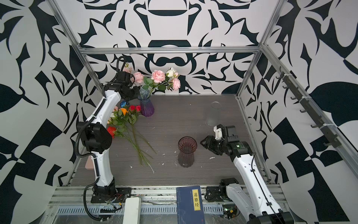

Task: Arrange flowers in a vase
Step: Rotate the flowers at the top-left of the table, then place the vase at the center of the table.

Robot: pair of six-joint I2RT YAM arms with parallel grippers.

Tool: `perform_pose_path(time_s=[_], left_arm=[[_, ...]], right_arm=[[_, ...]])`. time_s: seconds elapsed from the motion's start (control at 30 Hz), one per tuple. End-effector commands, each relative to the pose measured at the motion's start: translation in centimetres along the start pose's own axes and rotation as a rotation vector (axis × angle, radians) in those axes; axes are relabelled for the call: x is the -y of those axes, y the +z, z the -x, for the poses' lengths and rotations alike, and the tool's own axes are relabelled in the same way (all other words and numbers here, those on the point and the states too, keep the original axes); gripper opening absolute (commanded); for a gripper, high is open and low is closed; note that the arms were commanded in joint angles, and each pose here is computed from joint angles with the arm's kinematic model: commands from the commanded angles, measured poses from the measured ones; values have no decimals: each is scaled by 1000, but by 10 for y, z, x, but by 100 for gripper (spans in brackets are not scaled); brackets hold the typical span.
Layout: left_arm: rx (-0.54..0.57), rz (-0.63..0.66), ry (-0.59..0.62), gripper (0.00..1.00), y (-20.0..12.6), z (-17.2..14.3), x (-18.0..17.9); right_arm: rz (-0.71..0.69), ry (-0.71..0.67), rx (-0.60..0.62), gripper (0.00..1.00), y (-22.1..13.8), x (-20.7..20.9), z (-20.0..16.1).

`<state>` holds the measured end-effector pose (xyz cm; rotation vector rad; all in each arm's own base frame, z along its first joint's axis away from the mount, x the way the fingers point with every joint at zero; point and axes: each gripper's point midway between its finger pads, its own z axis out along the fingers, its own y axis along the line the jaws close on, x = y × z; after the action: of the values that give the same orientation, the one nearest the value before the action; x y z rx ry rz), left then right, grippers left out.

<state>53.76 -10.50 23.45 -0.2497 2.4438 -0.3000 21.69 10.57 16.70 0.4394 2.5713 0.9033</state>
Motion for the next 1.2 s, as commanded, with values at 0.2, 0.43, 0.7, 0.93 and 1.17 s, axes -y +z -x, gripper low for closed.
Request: perform_pose_path(time_s=[0.2, 0.43, 0.7, 0.93, 1.17], left_arm=[[-43, 29, -29, 27, 8, -6, -7], [-24, 16, -29, 52, -2, -2, -3], [45, -42, -41, 60, -60, 2, 17], [224, -374, 121, 60, -158, 3, 95], [163, -930, 321, 56, -187, -1, 197]], right_arm=[[20, -15, 21, 54, -7, -8, 5], [24, -21, 24, 54, -8, -10, 7], [27, -29, 31, 54, -11, -14, 9], [36, -29, 24, 54, -8, -15, 11], [45, -35, 20, 54, -9, -20, 14]])
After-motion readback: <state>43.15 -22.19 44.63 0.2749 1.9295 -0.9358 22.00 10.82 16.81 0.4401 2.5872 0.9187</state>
